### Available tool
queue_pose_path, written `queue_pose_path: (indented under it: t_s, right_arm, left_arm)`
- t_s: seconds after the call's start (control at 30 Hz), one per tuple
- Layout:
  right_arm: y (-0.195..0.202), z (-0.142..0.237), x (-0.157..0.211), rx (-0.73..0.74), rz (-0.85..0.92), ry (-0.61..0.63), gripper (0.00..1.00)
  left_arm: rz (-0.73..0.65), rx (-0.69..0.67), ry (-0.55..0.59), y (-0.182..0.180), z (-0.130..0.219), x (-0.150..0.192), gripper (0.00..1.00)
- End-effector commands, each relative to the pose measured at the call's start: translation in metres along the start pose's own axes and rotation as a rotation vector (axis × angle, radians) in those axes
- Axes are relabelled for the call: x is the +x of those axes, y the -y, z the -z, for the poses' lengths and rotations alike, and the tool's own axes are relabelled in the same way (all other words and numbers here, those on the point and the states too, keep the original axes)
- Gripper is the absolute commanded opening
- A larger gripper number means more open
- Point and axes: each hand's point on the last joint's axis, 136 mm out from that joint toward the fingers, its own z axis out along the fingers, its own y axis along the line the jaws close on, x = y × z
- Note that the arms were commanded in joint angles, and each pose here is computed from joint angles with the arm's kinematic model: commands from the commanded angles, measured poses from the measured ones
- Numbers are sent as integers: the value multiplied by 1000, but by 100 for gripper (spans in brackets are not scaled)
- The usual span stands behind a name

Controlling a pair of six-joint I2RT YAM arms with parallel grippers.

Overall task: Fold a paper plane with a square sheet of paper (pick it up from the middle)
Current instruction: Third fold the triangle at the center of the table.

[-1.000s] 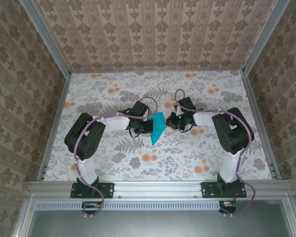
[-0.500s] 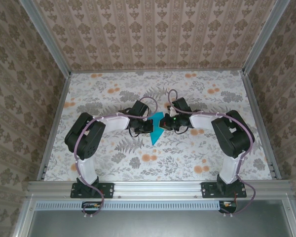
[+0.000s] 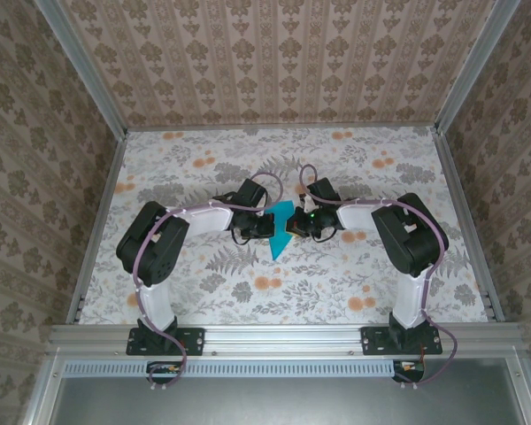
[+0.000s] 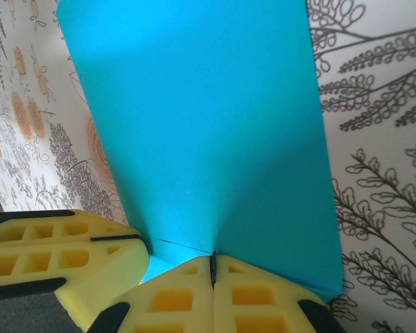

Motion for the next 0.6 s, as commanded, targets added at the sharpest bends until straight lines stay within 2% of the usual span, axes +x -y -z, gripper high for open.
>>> queue_pose_path:
  t_s: [0.0, 0.07, 0.13, 0.4, 0.57]
  right_arm:
    - [43, -7, 17, 134, -97, -20, 1]
    - [48, -7, 19, 148, -121, -10, 1]
    - [50, -7, 19, 149, -141, -1, 1]
    - [53, -7, 19, 163, -154, 3, 1]
    - [53, -7, 19, 163, -155, 2, 1]
  left_arm:
    - [15, 27, 72, 18, 23, -14, 4]
    - [28, 57, 110, 30, 31, -15, 11]
    - [39, 74, 127, 38, 35, -12, 12]
    - [90, 56, 133, 47, 33, 15, 4]
    - [134, 93, 99, 49, 21, 30, 3]
